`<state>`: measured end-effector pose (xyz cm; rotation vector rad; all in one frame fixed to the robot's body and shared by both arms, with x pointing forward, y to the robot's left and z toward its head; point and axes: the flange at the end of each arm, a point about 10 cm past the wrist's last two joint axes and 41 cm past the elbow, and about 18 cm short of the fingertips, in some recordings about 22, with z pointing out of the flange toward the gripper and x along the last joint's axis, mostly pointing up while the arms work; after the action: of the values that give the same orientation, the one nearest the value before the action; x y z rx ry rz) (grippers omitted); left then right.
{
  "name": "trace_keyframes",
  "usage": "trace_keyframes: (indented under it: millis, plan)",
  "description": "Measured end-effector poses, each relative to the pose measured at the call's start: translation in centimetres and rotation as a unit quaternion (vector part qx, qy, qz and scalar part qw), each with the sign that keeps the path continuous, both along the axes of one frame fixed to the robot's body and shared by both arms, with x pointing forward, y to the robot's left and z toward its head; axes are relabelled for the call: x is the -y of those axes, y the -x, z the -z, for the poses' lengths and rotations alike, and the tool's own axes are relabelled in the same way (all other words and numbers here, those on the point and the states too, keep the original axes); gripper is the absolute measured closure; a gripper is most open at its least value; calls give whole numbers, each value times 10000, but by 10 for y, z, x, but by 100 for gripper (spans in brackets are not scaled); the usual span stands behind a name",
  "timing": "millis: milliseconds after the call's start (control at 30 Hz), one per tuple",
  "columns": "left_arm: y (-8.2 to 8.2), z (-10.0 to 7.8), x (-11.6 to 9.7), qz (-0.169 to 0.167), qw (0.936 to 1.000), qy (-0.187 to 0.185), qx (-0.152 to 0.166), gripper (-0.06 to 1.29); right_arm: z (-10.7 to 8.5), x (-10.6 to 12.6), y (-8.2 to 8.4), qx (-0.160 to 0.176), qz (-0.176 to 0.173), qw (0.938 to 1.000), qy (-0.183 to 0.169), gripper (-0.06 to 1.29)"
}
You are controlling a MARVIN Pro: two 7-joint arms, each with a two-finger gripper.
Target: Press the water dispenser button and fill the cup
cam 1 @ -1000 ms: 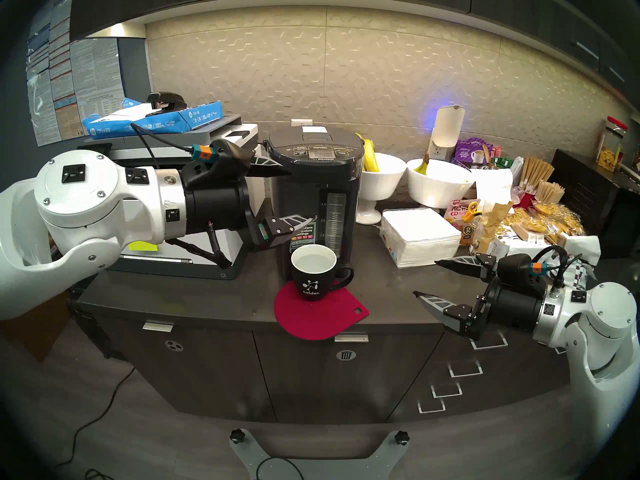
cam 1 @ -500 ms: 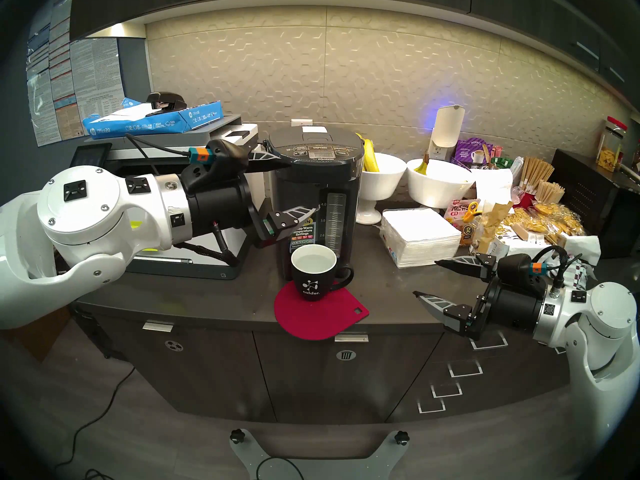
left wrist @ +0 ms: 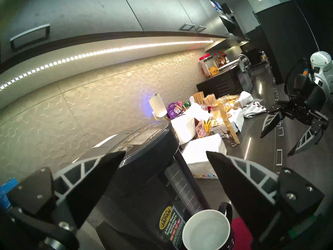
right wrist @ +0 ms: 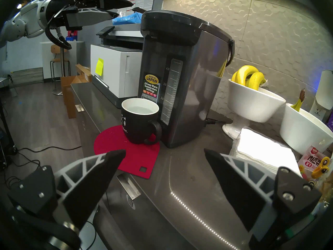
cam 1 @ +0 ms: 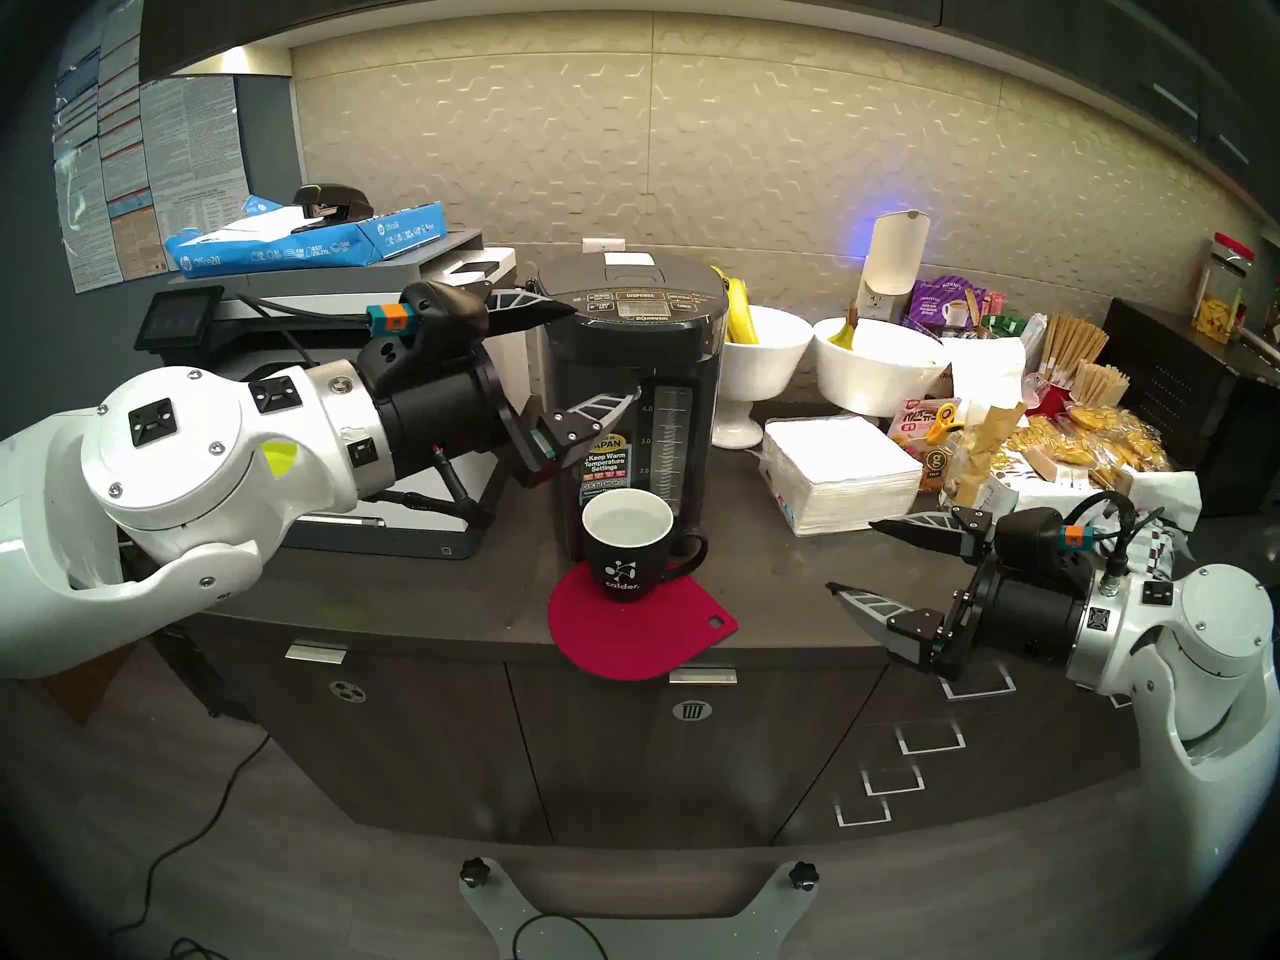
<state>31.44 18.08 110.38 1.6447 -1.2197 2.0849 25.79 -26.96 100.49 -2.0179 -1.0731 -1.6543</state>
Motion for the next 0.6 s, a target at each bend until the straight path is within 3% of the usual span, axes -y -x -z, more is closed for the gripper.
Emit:
trace_keyframes:
  millis: [600]
  plan:
    - [4, 8, -1, -297, 9966, 659, 401, -3, 0, 0, 0, 0, -3, 10000, 0, -2]
